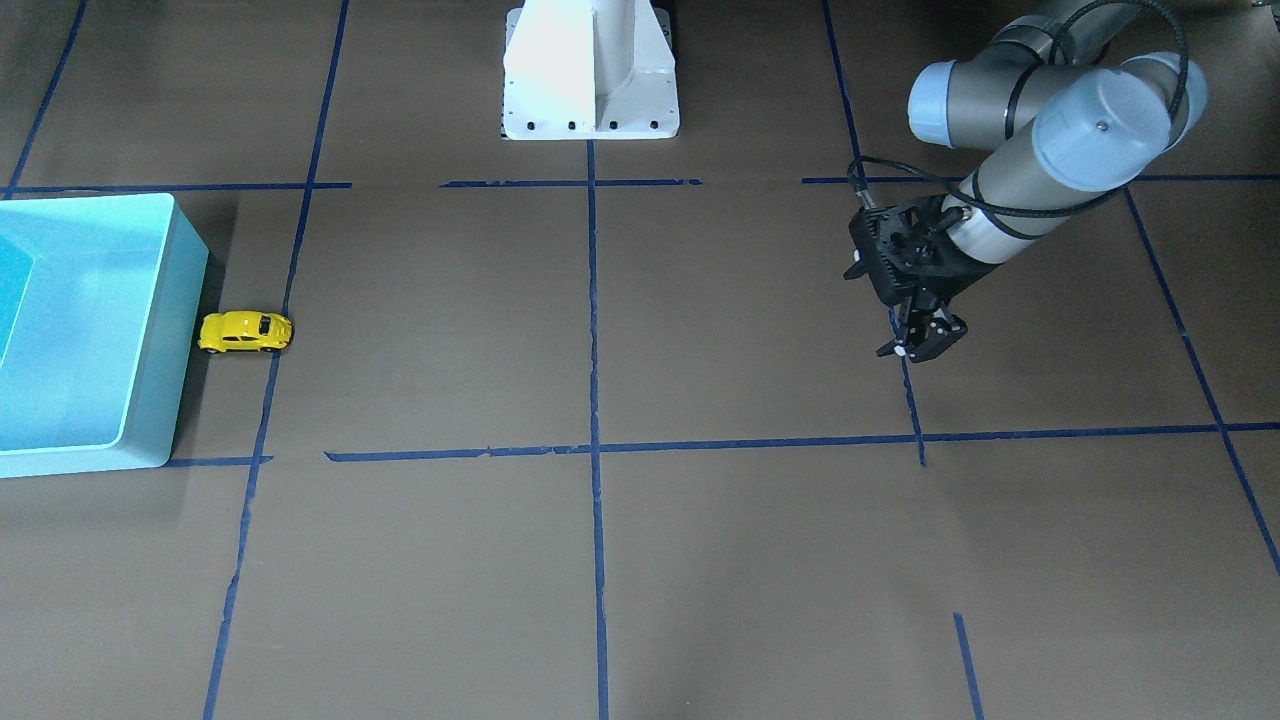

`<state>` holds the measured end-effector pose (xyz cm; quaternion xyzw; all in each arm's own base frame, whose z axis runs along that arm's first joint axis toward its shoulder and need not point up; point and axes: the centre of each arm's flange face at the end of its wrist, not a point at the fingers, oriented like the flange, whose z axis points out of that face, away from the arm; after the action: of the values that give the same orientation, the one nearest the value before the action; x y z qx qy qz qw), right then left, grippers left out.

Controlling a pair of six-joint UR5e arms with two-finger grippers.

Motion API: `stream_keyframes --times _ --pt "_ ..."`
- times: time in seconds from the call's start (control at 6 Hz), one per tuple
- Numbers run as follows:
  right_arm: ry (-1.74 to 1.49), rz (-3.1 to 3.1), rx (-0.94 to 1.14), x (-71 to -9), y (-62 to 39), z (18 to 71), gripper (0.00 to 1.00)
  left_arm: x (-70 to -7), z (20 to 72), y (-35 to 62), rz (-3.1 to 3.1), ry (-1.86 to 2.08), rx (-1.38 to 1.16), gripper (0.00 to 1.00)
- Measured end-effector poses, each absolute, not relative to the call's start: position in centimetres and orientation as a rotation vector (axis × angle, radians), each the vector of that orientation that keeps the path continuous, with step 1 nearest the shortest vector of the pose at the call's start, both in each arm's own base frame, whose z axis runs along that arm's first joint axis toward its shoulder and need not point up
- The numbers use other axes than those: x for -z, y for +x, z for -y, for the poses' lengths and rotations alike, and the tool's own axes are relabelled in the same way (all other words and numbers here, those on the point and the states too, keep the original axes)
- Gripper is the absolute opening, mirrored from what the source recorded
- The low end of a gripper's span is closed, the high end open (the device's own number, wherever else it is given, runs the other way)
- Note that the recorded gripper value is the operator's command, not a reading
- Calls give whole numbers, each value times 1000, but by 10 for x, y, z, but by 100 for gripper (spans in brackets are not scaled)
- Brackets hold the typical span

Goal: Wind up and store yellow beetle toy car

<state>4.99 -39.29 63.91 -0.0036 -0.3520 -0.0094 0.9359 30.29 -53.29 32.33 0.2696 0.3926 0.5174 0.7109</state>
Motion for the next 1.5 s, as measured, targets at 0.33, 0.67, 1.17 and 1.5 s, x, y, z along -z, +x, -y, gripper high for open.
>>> stream_keyframes --times 0.33,0.67,1.17,1.5 --pt "7 769 26 -628 45 398 100 -334 551 232 -818 450 -984 100" --pt "111 797 130 -594 22 429 100 -386 575 153 -784 308 -759 100" --pt "251 794 322 -526 -40 478 100 -489 580 61 -770 119 -416 100" --pt "305 792 407 -488 -76 501 100 -572 570 1 -765 9 -265 100"
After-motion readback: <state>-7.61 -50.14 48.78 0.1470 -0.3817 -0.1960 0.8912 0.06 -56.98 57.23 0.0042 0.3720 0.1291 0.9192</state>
